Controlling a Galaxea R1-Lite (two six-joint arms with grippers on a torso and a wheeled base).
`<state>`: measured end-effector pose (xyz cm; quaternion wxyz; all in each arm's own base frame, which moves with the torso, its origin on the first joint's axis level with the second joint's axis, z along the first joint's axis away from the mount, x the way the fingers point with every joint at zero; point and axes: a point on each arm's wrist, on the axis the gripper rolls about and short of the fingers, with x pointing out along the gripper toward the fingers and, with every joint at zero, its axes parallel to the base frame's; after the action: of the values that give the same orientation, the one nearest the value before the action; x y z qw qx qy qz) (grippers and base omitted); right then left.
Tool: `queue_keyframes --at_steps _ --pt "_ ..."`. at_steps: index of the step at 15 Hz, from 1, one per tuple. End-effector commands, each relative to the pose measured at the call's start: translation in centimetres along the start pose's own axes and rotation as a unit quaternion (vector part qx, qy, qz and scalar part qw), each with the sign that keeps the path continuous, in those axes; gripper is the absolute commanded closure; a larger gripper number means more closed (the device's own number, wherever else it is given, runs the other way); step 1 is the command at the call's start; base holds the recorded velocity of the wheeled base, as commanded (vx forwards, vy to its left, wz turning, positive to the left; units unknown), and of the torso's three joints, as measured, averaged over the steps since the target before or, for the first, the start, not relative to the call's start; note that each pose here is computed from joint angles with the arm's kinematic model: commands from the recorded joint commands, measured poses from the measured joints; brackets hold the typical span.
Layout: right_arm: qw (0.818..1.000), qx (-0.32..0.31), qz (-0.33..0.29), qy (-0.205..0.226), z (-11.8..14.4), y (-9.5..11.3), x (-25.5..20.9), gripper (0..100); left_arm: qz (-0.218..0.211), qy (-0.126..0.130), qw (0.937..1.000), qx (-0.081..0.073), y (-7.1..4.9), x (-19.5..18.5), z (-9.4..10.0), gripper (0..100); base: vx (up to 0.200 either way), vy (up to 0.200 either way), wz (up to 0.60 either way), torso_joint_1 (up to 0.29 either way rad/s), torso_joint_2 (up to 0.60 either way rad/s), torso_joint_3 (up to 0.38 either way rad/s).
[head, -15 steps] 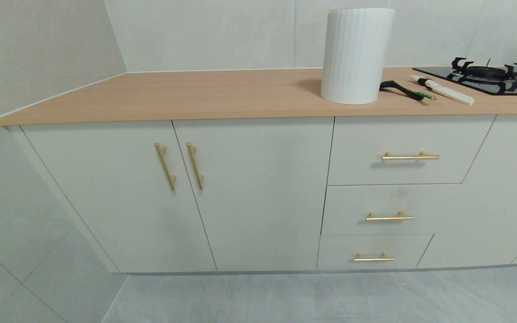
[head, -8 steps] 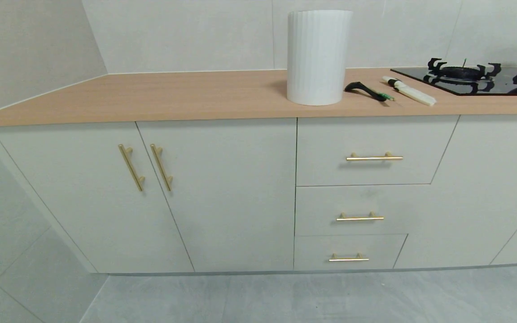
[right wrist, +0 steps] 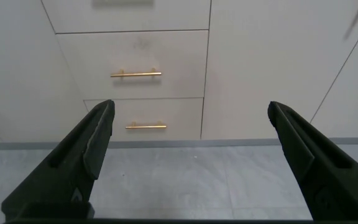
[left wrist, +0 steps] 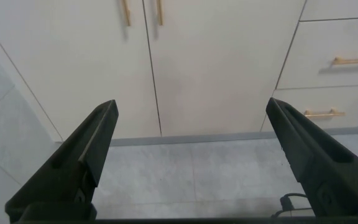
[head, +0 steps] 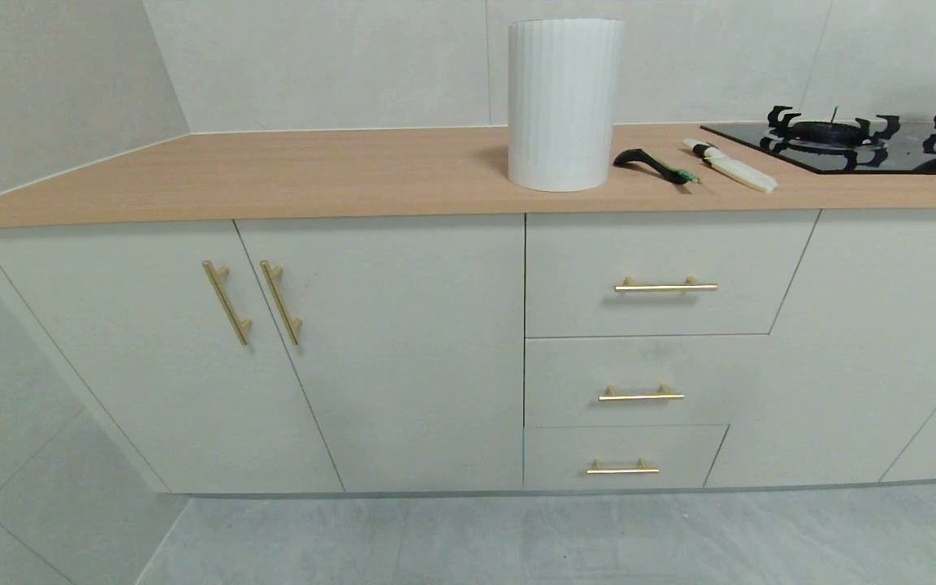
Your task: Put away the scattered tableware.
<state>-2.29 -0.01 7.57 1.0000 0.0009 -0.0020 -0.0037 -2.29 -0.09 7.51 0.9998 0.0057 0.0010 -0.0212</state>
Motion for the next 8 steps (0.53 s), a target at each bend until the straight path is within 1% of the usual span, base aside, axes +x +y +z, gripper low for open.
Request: queue_keyframes --at_steps 1,5,8 --pt "1.000 0.000 0.000 0.000 0.01 0.00 0.01 0 0.000 0.000 1.0000 0.000 0.00 0.01 0.00 0 0.200 0.000 0.00 0.002 0.00 -0.002" --pt "1.000 0.001 0.000 0.000 0.01 0.00 0.01 0 0.000 0.001 1.0000 0.000 0.00 0.01 -0.01 0 0.200 0.000 0.00 0.002 0.00 0.008" --pt "1.000 0.000 0.000 0.000 0.01 0.00 0.01 0 0.000 0.000 1.0000 0.000 0.00 0.01 0.00 0 0.000 0.000 0.00 0.000 0.00 0.000"
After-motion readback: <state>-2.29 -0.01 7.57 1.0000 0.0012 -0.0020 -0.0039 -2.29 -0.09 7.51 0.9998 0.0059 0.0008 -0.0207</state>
